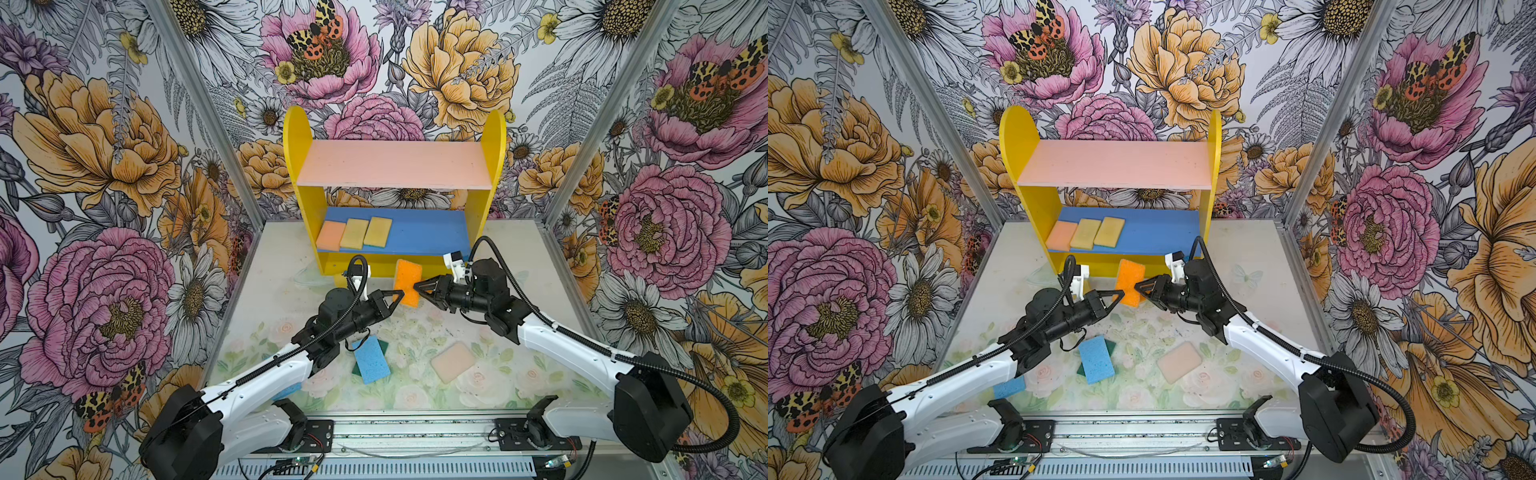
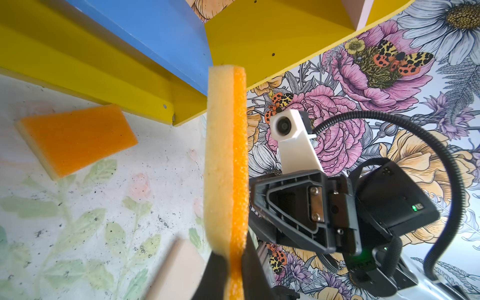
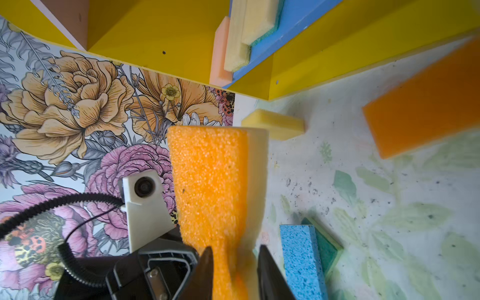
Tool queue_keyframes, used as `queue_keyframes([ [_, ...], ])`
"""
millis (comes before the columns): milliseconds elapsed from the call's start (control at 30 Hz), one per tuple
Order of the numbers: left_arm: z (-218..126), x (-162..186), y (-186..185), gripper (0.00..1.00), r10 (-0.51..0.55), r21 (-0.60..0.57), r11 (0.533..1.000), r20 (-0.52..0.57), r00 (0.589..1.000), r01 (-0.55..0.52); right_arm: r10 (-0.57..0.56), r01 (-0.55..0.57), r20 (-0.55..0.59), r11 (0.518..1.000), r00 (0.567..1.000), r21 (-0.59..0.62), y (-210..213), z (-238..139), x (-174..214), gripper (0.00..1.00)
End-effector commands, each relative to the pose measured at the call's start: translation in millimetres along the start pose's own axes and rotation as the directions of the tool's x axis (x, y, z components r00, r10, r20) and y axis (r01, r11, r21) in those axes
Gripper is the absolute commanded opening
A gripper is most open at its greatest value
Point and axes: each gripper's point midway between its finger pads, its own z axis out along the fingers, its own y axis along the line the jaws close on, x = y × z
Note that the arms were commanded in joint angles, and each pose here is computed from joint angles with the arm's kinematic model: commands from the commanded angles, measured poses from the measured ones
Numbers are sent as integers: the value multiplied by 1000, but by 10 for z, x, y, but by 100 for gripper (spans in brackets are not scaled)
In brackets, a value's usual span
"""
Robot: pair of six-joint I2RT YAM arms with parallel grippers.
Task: Place and organize the cleaning sponges onto the shelf
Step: 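Carry the orange sponge to the shelf with the right gripper while left follows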
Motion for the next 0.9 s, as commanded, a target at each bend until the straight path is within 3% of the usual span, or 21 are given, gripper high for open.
queue_keyframes([
  [0, 7, -178, -139, 3, 4, 35, 999, 44, 999, -5, -56, 57, 10, 997, 998, -46, 131, -120, -3, 50],
  [100, -6, -247, -128, 3, -9, 36, 999, 64, 998, 7, -69, 68, -2, 995, 998, -71, 175, -140, 44, 53],
  [433, 63, -333, -187, 3, -60, 91, 994, 86, 995, 52, -89, 83, -44, 989, 995, -122, 279, -31, 163, 50],
  [700, 56, -340, -238, 3, -70, 110, 992, 91, 993, 60, -78, 71, -52, 989, 996, -126, 276, 71, 177, 43],
  [867, 52, -313, -221, 3, -72, 110, 992, 81, 994, 63, -65, 60, -46, 993, 997, -105, 222, 91, 161, 33],
])
